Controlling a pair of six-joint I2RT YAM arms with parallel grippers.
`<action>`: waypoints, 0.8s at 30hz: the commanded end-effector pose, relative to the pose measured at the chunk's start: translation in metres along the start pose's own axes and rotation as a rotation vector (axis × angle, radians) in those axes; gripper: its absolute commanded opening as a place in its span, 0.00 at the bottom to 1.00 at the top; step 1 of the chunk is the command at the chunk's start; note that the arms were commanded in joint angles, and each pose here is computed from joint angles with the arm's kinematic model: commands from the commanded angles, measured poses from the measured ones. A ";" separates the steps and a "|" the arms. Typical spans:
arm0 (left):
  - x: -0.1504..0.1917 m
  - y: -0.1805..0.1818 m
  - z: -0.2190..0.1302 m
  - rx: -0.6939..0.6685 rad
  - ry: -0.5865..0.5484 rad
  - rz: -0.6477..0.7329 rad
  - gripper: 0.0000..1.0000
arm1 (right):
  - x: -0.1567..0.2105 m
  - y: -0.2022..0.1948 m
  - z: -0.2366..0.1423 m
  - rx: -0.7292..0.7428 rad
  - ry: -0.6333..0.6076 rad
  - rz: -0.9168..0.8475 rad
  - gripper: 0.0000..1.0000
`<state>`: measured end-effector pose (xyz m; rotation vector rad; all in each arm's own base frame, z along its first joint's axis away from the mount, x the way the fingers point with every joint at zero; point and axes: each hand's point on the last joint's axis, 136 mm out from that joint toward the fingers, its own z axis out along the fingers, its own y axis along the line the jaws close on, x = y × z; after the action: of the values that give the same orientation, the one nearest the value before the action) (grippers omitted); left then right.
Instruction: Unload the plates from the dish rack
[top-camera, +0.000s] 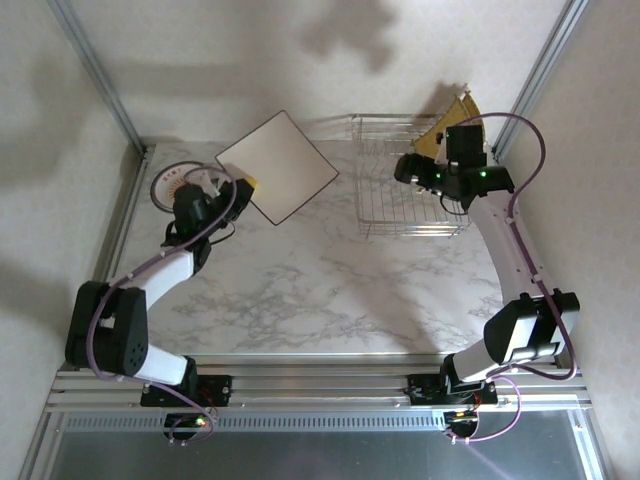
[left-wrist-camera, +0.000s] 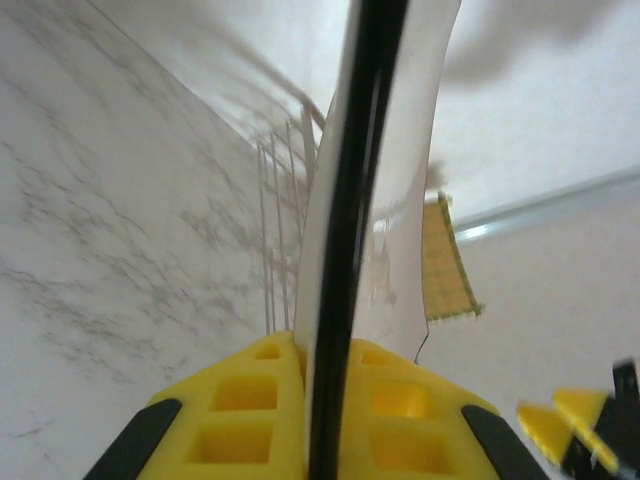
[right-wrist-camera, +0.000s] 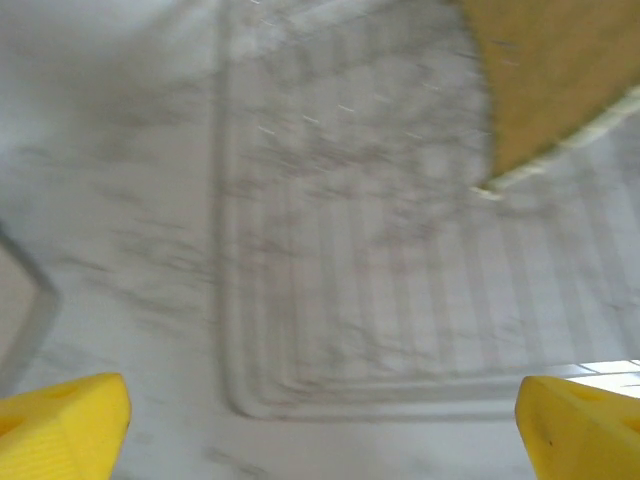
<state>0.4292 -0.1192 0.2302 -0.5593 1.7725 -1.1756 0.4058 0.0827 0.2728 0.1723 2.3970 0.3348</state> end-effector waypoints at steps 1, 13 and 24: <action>-0.063 -0.042 -0.036 0.134 -0.390 -0.055 0.00 | 0.025 -0.047 -0.021 0.233 0.136 -0.143 0.99; -0.056 0.018 -0.050 0.027 -0.673 -0.295 0.00 | 0.033 -0.055 -0.019 0.262 0.269 -0.236 0.99; -0.024 0.039 0.019 0.079 -0.657 -0.440 0.00 | 0.040 -0.048 -0.014 0.207 0.273 -0.235 0.99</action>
<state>0.4362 -0.0809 0.1047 -1.2475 1.4394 -0.8677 0.3698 0.0419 0.2432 -0.0464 2.6846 -0.0225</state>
